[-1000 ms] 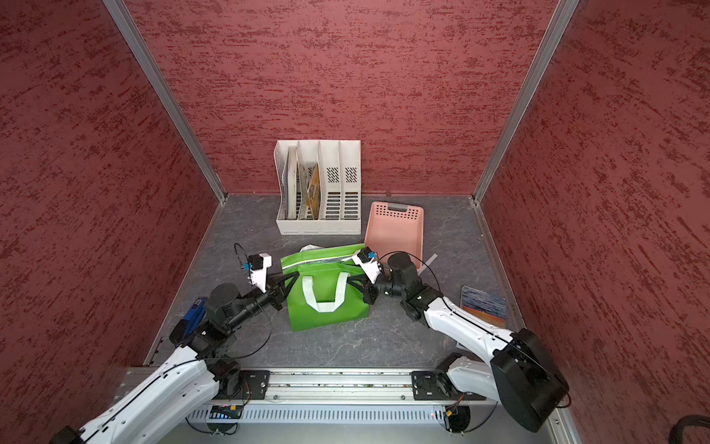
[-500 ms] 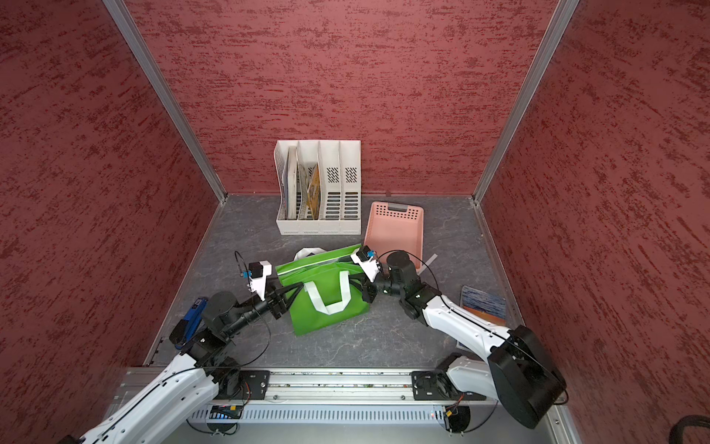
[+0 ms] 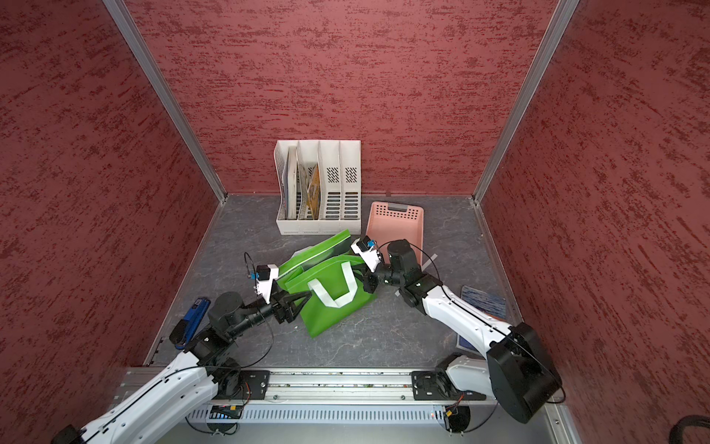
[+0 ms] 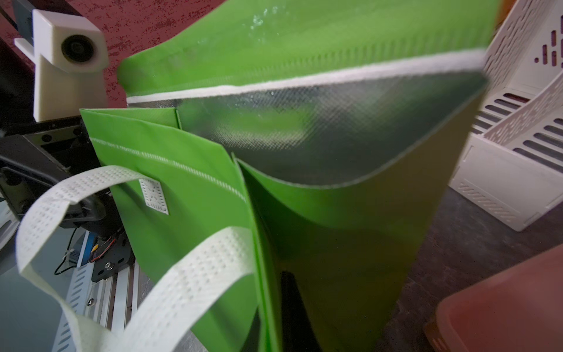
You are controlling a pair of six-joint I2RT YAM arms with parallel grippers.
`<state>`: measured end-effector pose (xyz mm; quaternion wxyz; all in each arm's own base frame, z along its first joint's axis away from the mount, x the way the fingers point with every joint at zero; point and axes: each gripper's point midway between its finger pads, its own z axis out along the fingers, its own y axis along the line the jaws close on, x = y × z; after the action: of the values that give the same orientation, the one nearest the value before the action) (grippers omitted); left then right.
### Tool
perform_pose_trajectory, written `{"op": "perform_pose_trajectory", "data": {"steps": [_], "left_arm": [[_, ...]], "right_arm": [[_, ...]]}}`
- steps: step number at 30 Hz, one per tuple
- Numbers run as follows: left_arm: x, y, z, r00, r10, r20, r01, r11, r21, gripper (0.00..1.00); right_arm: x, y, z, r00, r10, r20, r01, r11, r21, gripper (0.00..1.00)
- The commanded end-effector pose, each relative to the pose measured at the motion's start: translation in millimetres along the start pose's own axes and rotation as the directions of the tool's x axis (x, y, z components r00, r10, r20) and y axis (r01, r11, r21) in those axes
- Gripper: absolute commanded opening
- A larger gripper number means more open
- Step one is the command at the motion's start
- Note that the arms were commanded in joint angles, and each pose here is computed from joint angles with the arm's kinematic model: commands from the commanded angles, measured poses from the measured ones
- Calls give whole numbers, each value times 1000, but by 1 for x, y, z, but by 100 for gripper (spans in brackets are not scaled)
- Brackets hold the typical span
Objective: Place the ice pack in the delivery bag
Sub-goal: Close the delivery bag at the center of the board.
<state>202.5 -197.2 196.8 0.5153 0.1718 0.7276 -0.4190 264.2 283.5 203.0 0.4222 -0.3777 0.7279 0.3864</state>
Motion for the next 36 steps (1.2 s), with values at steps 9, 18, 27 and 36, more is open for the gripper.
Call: {"op": "perform_pose_trajectory", "data": {"steps": [9,18,27,36], "left_arm": [[13,20,-8,1000,8,20,-6,994,-107,100],[21,14,3,1000,-14,-16,13,997,-76,67],[8,9,-1,999,-3,42,5,998,-67,37],[5,10,-3,998,7,69,-2,998,-67,30]], "right_arm": [[-4,10,-5,999,-41,-16,40,998,-40,0],[-12,10,-3,999,-35,0,35,998,-50,0],[-22,4,-9,1000,-4,18,4,1000,12,14],[-39,-17,-36,994,-16,111,-9,975,224,44]]}}
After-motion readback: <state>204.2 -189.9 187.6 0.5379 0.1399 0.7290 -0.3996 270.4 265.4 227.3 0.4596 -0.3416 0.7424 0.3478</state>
